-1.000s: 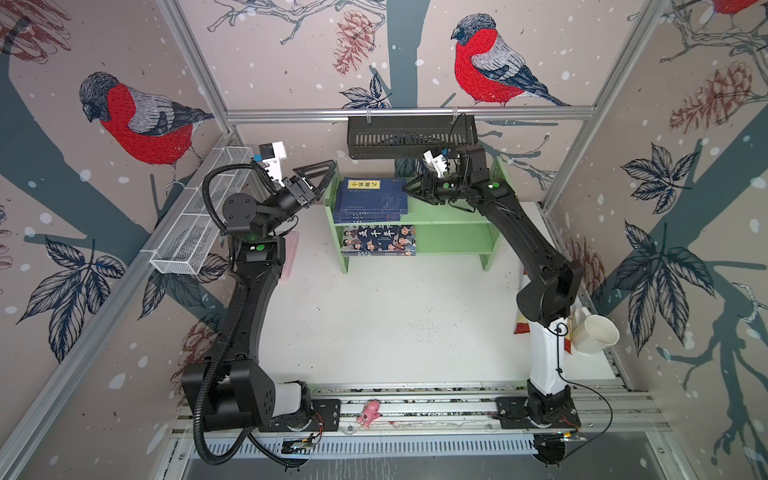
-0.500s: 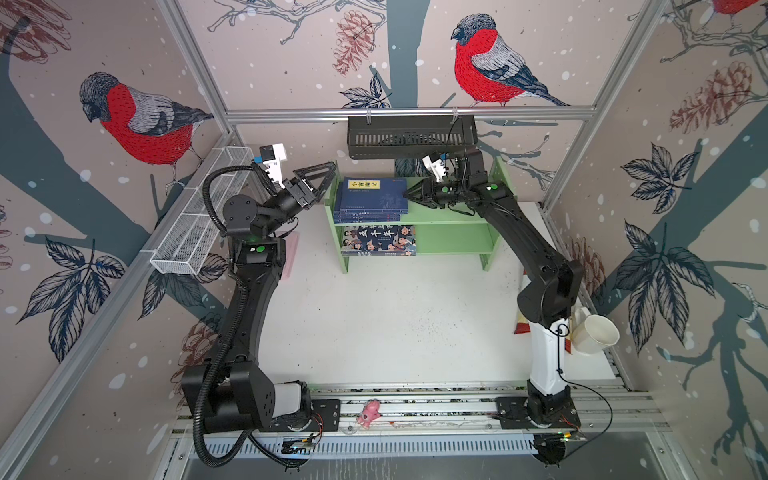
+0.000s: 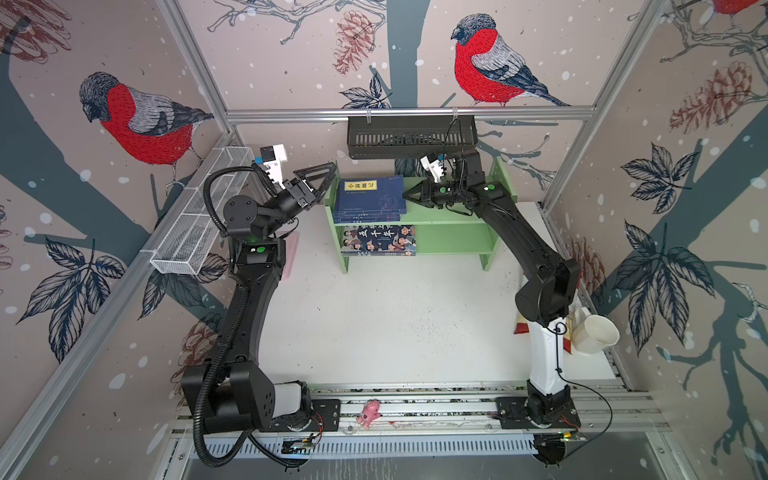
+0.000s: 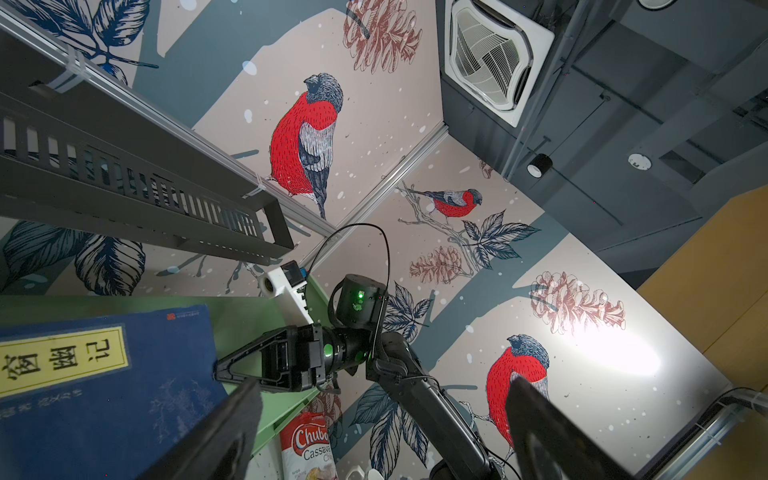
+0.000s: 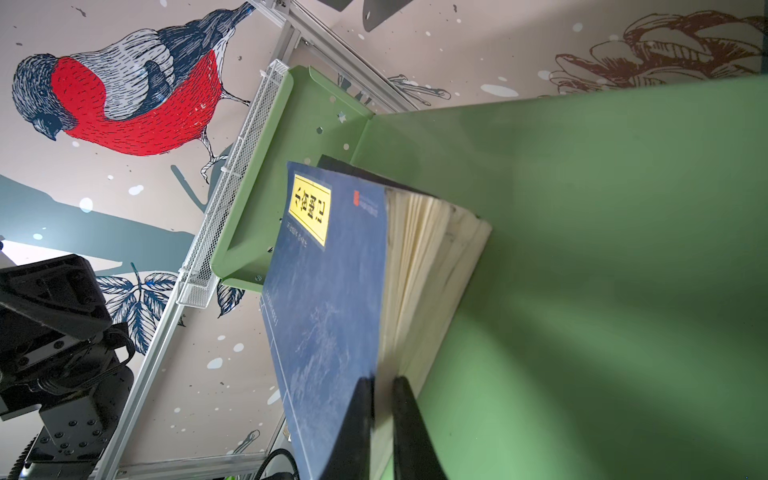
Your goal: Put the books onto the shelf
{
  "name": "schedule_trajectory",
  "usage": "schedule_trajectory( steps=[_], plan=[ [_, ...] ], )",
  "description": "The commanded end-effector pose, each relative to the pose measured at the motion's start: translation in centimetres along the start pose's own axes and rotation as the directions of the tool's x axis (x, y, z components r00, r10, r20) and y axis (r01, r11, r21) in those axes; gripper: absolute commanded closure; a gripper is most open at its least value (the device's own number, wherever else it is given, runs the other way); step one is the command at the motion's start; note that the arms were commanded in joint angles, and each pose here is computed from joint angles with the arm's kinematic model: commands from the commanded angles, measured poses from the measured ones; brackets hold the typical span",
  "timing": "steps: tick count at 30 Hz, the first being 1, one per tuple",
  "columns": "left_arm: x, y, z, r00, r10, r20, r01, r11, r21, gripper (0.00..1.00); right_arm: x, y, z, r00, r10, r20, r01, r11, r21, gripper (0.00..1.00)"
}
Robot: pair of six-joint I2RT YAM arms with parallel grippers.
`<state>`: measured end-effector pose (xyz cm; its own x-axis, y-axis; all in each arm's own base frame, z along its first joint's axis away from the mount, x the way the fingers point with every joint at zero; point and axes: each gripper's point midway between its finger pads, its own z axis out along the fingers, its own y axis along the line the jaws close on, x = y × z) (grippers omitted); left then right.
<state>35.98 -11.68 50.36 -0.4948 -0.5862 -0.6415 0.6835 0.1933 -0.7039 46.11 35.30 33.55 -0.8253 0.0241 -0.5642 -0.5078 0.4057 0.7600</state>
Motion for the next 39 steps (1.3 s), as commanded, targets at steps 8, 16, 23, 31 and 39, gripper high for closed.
schedule_trajectory(
  steps=[8,16,23,31,39],
  plan=[
    [-0.1,-0.9,-0.1,1.000,0.026,0.005,-0.026,0.999,0.032,0.08,0.0,0.0,0.8,1.000,0.009,0.017,-0.010,0.999,0.030,0.88],
    [0.4,-0.8,-0.2,1.000,0.014,-0.018,-0.014,1.000,0.026,0.08,-0.1,0.4,0.4,0.998,0.038,0.054,-0.040,0.998,0.048,0.88],
    [1.9,1.8,-0.4,0.991,0.070,-0.112,-0.084,0.989,-0.121,0.13,0.1,0.9,0.1,0.996,0.056,0.069,-0.058,0.998,0.033,0.88],
    [3.6,6.0,-2.3,0.923,0.251,-0.291,-0.347,0.871,-0.347,0.13,0.2,1.5,0.4,0.995,0.063,0.071,-0.064,0.998,0.007,0.87],
    [3.9,8.7,-4.7,0.855,0.335,-0.396,-0.502,0.727,-0.469,0.14,0.0,1.5,0.4,0.993,0.072,0.091,-0.073,0.997,0.013,0.87]
  ],
)
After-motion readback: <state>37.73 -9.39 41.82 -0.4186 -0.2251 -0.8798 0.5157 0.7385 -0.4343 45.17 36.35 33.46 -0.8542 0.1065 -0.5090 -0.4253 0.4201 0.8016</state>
